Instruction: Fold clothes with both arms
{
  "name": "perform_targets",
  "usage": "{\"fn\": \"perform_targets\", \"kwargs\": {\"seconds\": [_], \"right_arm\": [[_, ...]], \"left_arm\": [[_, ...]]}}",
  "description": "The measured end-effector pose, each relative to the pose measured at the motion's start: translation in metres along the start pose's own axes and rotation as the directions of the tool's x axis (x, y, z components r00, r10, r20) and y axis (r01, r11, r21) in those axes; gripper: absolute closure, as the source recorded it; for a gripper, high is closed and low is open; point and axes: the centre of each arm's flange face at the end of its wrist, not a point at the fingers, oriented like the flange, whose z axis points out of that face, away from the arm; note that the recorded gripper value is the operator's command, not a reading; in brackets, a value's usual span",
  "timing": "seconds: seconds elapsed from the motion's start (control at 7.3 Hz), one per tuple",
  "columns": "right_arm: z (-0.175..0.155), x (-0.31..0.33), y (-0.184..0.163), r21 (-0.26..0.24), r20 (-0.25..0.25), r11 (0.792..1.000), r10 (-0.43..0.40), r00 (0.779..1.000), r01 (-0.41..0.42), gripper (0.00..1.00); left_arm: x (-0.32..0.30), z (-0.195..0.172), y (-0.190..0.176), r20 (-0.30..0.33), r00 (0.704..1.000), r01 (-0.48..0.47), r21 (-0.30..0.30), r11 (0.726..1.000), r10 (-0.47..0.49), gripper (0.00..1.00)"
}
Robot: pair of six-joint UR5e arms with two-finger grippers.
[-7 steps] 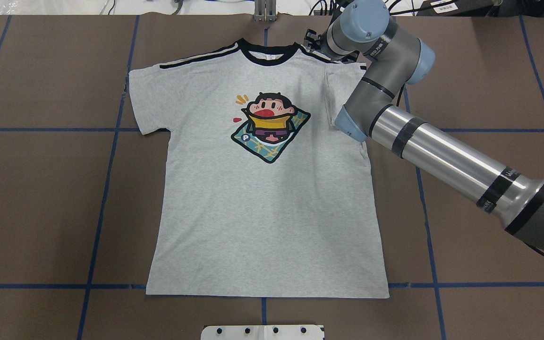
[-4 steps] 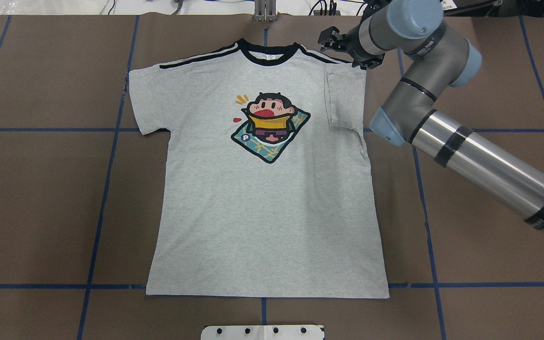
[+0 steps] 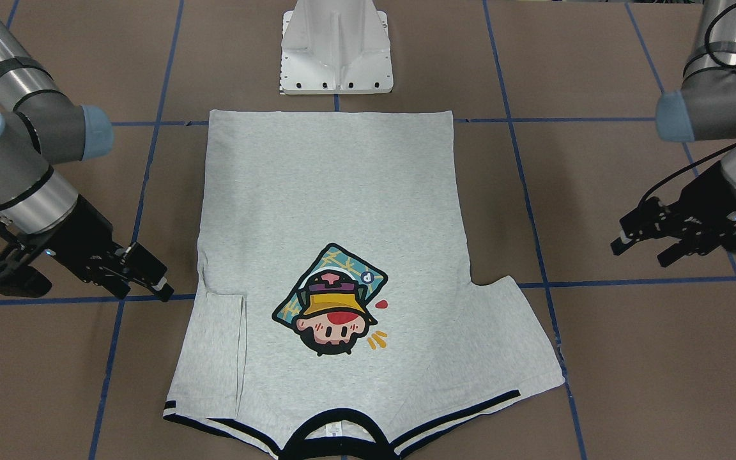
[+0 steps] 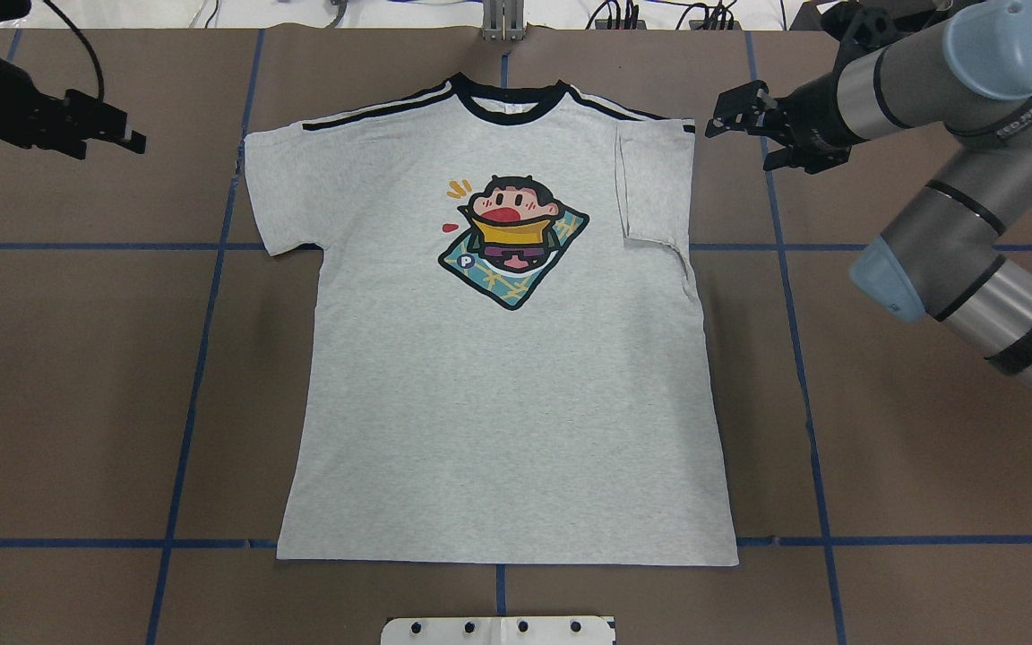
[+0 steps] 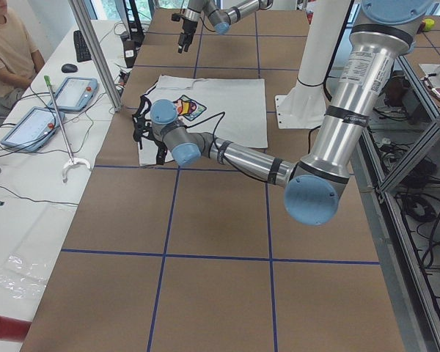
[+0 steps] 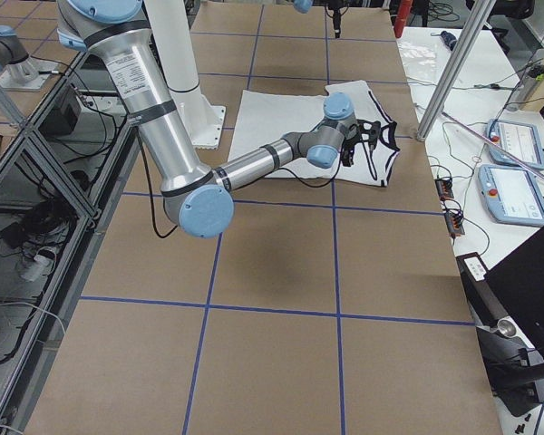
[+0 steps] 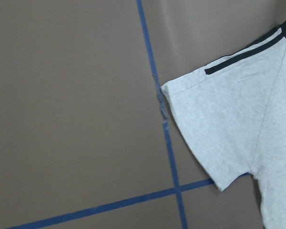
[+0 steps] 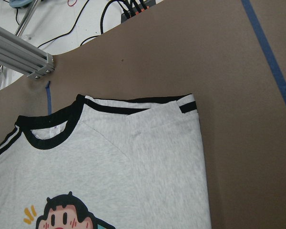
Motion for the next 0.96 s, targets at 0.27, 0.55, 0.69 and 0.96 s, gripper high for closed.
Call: {"fn": "perform_targets", "kwargs": {"seconds": [0.27,0.55,0.69,0.96], "right_arm": [[-0.035,0.025,-0.007,-0.024,0.013,1.000,0.007,1.000,-0.007,0.00],[-0.048,0.034,-0.012,-0.030,0.018,1.000,0.007,1.000,-0.006,0.00],[-0.050,0.037,-0.012,-0.029,0.018,1.000,0.006,1.000,-0.006,0.00],[-0.054,0.042,-0.009,-0.025,0.019,1.000,0.004,1.000,-0.004,0.00]], "left_arm": [[0.012,0.047,-0.017,-0.010,0.999,0.044,0.037,0.998,-0.044,0.02],[0.034,0.112,-0.039,0.005,1.000,0.002,0.101,0.995,-0.003,0.13],[0.036,0.134,-0.048,0.020,1.000,-0.005,0.122,0.992,0.003,0.19],[0.025,0.163,-0.062,0.054,0.999,-0.003,0.148,0.989,-0.005,0.33]]}}
